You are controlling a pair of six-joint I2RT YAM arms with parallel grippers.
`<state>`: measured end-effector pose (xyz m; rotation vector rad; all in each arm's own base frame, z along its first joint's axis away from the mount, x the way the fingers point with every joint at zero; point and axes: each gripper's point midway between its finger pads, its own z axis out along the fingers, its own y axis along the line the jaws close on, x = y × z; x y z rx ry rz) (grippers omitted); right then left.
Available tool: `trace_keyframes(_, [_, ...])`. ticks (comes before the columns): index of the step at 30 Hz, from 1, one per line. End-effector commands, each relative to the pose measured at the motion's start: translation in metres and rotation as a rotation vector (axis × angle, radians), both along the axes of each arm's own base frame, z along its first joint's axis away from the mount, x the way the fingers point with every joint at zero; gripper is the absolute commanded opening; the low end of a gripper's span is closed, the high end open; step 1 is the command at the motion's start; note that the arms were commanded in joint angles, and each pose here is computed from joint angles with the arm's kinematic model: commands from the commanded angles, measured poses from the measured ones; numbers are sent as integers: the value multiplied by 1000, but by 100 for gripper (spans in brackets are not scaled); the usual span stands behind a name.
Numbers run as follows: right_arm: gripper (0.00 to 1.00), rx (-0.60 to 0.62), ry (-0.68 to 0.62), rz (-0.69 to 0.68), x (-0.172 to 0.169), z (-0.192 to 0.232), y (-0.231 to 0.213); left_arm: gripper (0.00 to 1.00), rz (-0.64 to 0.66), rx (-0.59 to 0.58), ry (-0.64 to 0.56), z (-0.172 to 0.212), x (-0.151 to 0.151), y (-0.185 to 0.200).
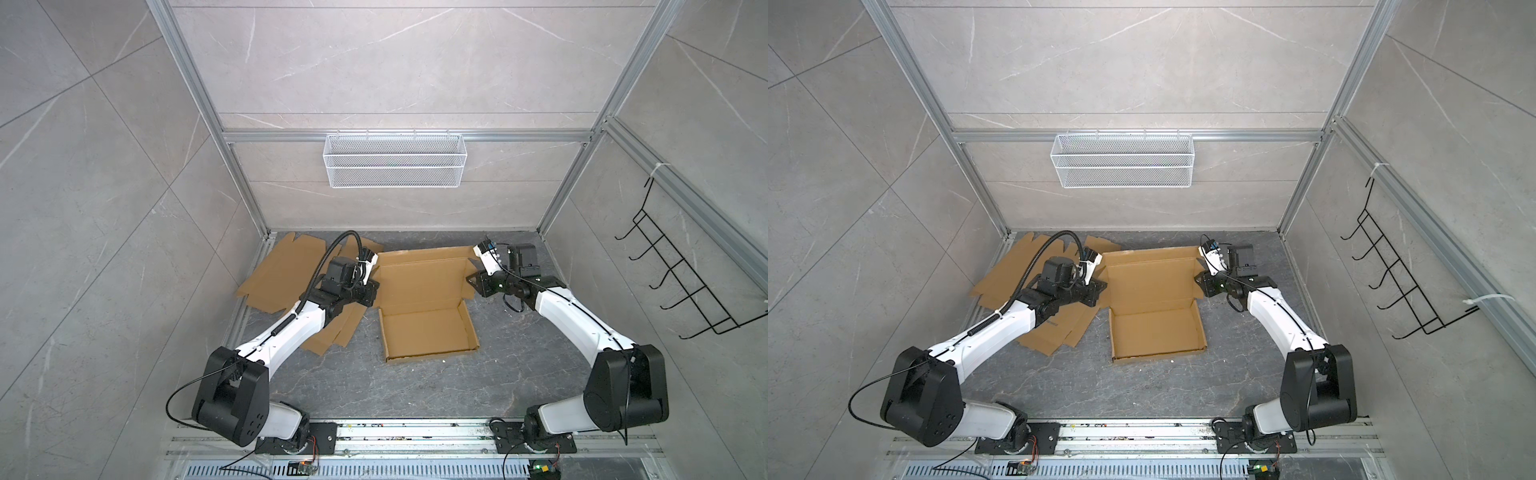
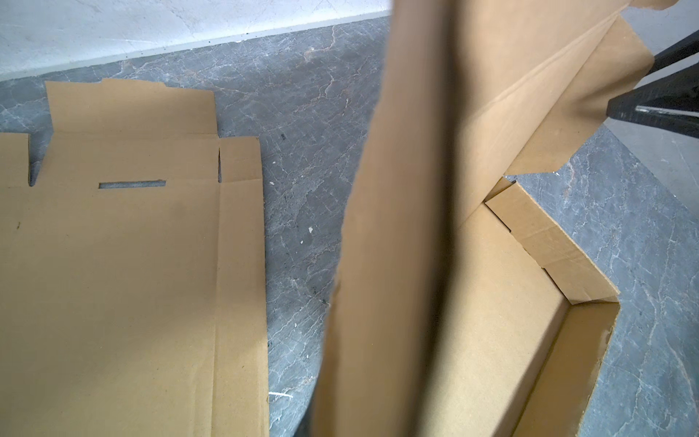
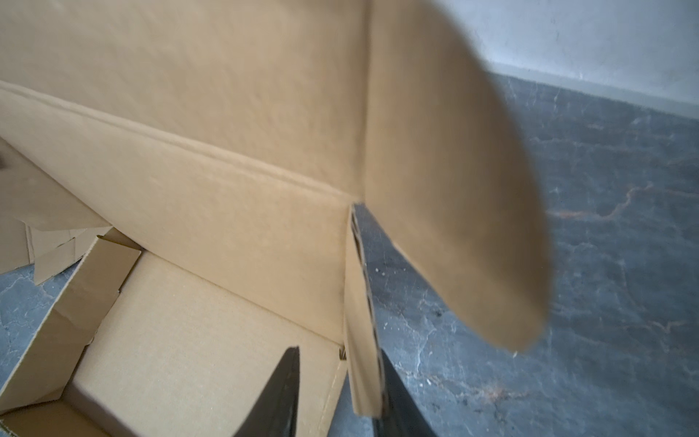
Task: Fold the paper box
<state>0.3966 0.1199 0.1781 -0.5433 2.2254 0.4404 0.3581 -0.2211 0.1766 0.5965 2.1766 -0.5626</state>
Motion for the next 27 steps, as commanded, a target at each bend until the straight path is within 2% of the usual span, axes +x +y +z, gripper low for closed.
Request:
trace_keyframes(1, [32,25,-57,13,5,12,3,3,-22,-6,-71,21,12,-7])
trace_keyframes(6, [27,23,-54,-37,14,6,-2,3,-24,-3,-73,20,19,-10])
trace_keyframes(19, [0,76,-79,-181,20,2,-13,0,-1,-70,-63,23,24,-20])
trace_keyframes(27, [0,176,-117,-238,2,12,-12,0,30,-166,-129,38,23,-36])
